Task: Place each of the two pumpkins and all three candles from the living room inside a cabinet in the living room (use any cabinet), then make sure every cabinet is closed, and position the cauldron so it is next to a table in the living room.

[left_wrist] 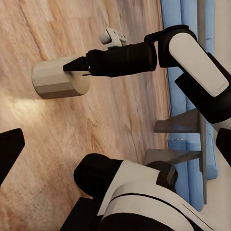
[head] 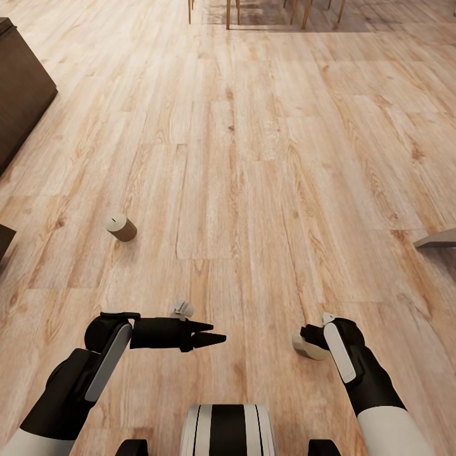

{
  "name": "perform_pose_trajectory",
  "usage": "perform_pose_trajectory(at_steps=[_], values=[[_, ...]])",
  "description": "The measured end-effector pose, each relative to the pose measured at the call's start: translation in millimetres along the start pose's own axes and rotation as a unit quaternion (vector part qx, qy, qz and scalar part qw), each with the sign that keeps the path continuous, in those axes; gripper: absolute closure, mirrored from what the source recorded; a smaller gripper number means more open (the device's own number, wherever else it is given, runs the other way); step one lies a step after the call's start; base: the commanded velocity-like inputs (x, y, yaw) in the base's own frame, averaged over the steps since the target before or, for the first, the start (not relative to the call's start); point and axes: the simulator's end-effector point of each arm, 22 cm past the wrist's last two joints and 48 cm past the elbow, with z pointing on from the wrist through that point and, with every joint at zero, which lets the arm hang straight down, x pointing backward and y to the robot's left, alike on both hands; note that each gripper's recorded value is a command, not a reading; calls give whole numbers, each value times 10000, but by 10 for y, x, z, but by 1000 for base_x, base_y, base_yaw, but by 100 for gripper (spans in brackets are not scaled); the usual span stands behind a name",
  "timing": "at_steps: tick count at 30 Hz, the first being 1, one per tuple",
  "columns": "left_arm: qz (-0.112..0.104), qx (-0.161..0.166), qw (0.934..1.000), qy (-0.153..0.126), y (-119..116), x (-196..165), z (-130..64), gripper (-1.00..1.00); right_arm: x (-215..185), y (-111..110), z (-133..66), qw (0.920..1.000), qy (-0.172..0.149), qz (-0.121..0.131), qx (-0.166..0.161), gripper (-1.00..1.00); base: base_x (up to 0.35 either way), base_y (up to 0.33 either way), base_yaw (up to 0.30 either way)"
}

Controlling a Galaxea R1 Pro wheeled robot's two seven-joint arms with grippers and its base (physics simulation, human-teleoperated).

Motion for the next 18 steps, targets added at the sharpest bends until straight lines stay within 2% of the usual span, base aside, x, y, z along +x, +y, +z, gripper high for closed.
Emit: perform_pose_trajectory(at_steps=[13, 15, 18], values=[[245, -44, 9996, -94, -199, -123, -91, -100, -180, 43, -252, 9996, -254, 45, -106, 100, 0, 0, 0], [275, -86, 9995, -138, -207, -157, -127, -100, -215, 46, -297, 9995, -307, 48, -112, 100, 0, 0, 0], [286, -236, 9987, -345, -155, -281, -280, -100, -275, 56, -376, 9991, -404, 50, -133, 100, 0, 0, 0]])
